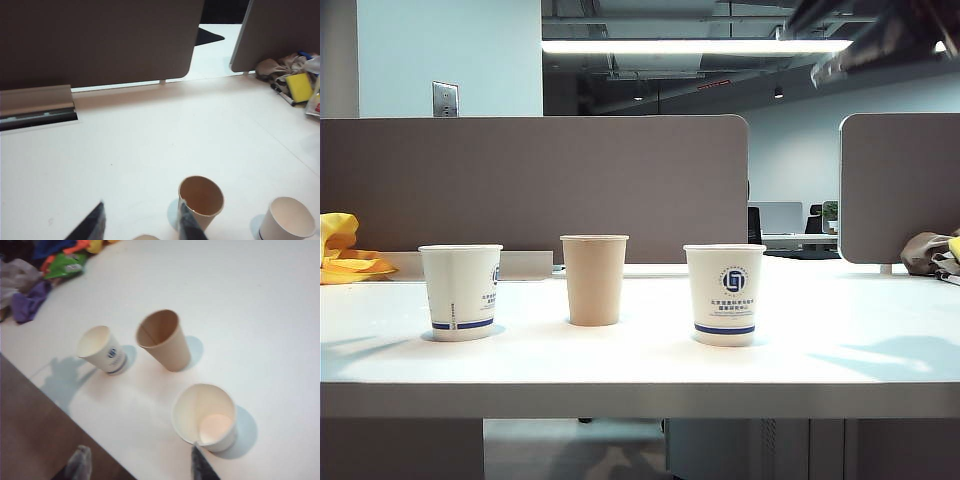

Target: Pick up all the paper cups on the table one by one and stack them together.

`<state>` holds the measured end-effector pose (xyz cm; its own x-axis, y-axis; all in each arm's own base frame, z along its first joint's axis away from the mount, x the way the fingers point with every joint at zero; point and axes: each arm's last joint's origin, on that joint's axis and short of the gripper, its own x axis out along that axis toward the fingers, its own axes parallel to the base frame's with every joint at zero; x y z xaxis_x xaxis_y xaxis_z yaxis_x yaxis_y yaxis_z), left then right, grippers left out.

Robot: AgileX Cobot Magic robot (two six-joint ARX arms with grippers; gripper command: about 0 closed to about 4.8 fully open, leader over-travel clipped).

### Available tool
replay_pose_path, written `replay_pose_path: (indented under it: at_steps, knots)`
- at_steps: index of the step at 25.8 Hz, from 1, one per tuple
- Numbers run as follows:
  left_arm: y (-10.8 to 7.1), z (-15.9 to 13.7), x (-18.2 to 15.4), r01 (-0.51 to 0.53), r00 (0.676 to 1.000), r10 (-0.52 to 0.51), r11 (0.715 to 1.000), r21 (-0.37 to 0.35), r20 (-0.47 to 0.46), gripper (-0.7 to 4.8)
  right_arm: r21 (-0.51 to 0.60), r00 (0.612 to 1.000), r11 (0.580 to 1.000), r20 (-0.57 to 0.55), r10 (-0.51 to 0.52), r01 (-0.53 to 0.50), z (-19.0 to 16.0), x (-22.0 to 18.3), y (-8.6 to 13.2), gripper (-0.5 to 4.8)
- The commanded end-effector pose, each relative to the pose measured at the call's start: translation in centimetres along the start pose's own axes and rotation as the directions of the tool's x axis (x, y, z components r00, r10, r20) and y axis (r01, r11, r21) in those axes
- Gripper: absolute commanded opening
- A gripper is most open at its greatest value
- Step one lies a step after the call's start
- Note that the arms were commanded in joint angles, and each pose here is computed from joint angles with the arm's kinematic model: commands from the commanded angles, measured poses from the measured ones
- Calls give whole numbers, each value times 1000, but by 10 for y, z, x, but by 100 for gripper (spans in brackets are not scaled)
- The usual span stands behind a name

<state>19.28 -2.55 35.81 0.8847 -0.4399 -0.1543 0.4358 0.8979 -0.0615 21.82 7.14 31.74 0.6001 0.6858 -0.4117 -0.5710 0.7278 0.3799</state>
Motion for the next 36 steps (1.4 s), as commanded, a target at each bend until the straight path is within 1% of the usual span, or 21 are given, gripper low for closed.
replay_pose_path:
  at_steps: [1, 7, 11, 17, 19, 23, 27, 31, 34, 36]
  knots:
    - [0, -4, 13, 14, 999, -14, 1000, 3, -31, 187, 0, 999, 1000, -37, -16, 16, -2, 16, -5, 257]
    - [9, -23, 36, 9, 987, -18, 998, -58, -159, 187, 47, 992, 998, -123, -36, 42, -10, 38, -20, 257]
    - [13, -31, 47, 7, 979, -22, 997, -74, -203, 187, 67, 986, 996, -162, -44, 56, -16, 53, -29, 257]
    - [15, -33, 54, -5, 981, -9, 998, -68, -196, 187, 69, 985, 996, -167, -45, 57, -19, 73, -41, 257]
    - [16, -31, 54, -14, 984, 6, 999, -44, -180, 186, 72, 984, 996, -171, -43, 56, -20, 77, -44, 257]
    - [19, -30, 60, -24, 989, 19, 999, -34, -150, 184, 77, 977, 996, -210, -37, 54, -28, 92, -46, 257]
    - [24, -43, 76, -33, 978, 9, 994, -109, -208, 184, 62, 975, 998, -220, -9, 23, -34, 110, -40, 257]
    - [25, -53, 83, -14, 965, -21, 991, -132, -261, 184, 58, 975, 997, -223, -27, 41, -35, 111, -41, 256]
    - [26, -56, 86, -16, 960, -23, 990, -138, -280, 184, 55, 975, 997, -218, -40, 53, -34, 111, -43, 252]
    - [26, -57, 87, -16, 959, -24, 990, -140, -283, 184, 51, 972, 995, -223, -75, 88, -35, 111, -44, 252]
